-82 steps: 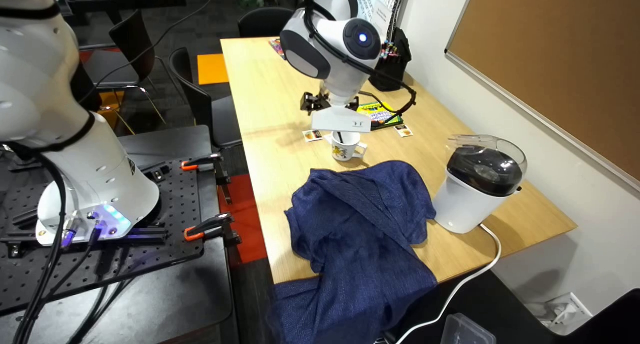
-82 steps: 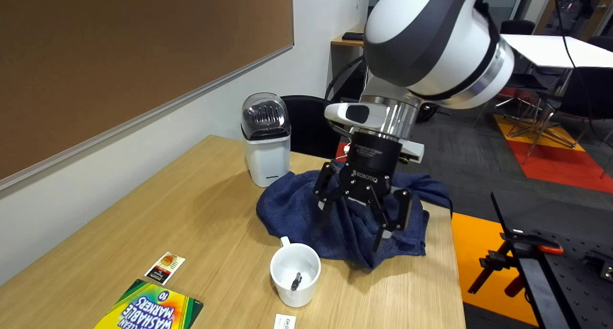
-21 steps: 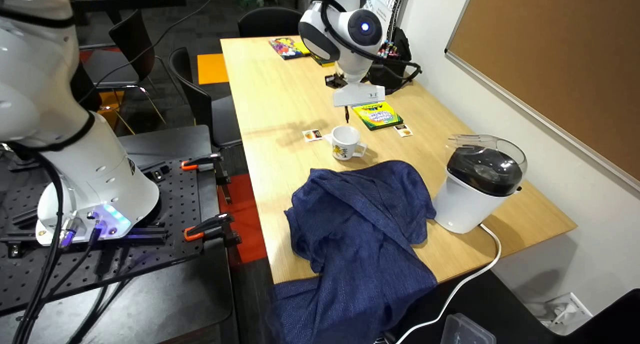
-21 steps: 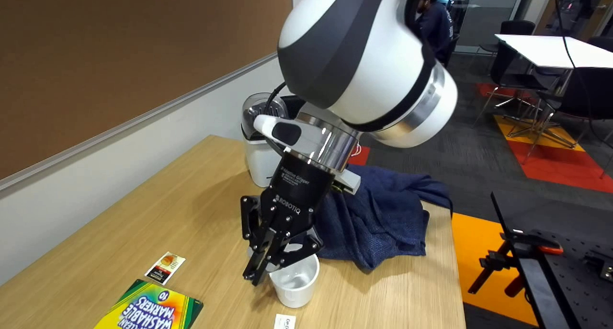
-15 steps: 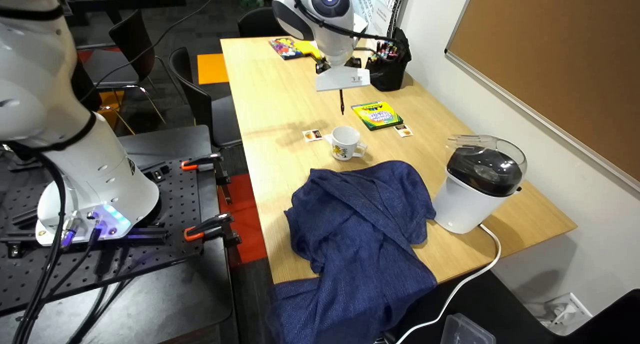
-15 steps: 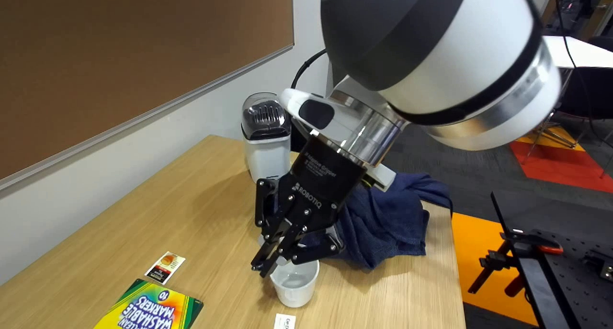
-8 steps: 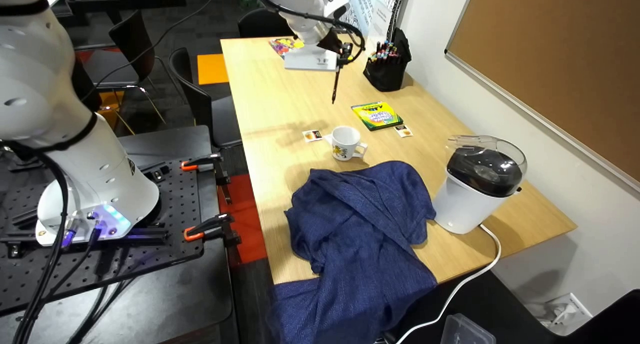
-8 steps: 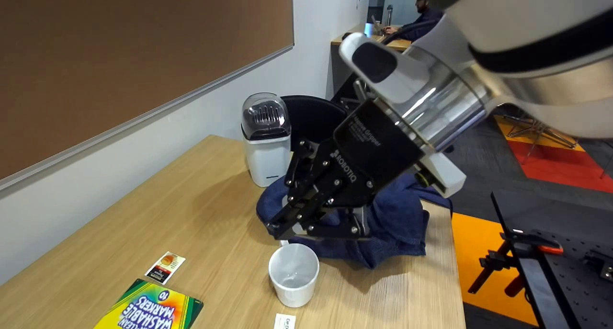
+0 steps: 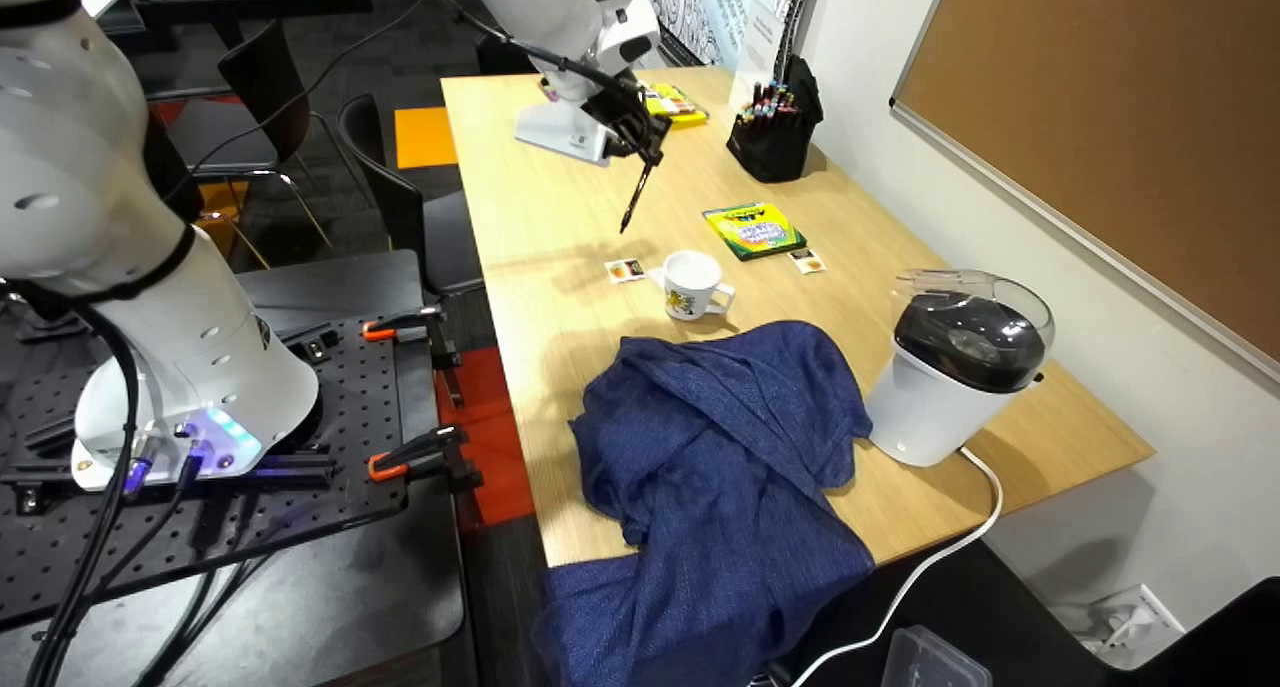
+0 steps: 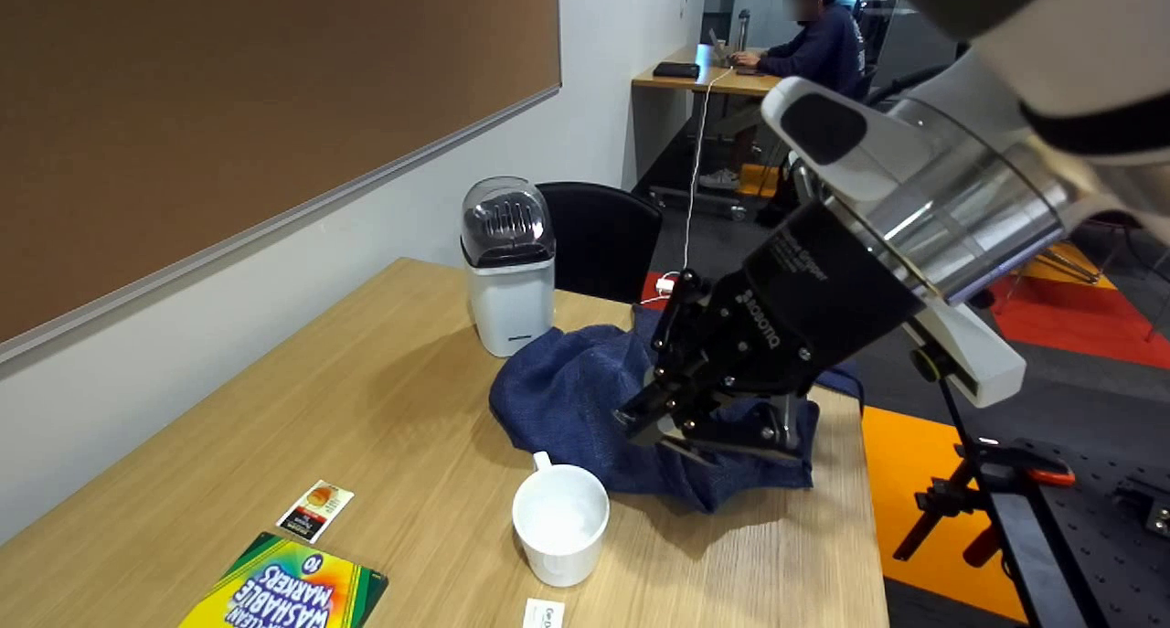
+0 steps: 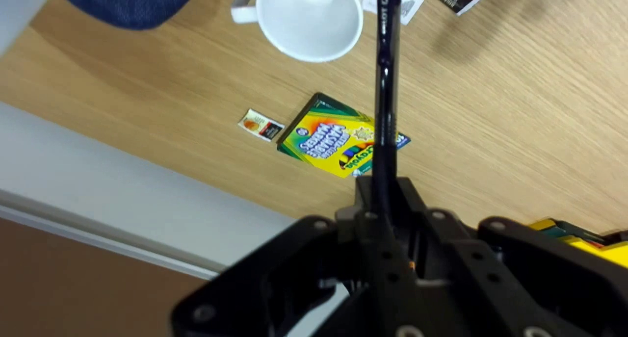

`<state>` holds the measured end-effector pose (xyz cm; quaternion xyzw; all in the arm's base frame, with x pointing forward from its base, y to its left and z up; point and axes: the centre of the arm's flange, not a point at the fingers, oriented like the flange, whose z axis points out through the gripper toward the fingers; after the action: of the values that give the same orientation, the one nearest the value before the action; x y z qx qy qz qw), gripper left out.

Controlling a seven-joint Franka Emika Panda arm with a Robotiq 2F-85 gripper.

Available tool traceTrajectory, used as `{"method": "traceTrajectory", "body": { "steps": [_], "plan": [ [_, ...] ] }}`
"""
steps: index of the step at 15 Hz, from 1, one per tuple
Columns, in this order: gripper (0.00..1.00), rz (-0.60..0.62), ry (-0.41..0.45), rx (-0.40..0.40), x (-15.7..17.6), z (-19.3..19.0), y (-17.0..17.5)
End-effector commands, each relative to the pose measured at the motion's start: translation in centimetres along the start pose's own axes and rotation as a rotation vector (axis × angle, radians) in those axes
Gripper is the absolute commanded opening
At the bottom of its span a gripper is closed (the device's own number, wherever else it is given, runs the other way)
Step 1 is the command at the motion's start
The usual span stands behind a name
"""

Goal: Take the pen out of the mug and put it on the table

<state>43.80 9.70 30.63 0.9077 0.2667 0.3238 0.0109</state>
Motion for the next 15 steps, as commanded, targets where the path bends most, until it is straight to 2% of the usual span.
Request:
{"method": "traceTrajectory", "body": {
  "steps": [1, 8, 15],
  "plan": [
    [0.03, 0.102, -0.101, 0.008, -1.3, -1.3, 0.3],
    [0.03, 0.230, -0.262, 0.071, -6.2, 1.6, -0.3],
    [0.03, 0.301, -0.345, 0.108, -9.7, 4.6, 0.8]
  ]
}}
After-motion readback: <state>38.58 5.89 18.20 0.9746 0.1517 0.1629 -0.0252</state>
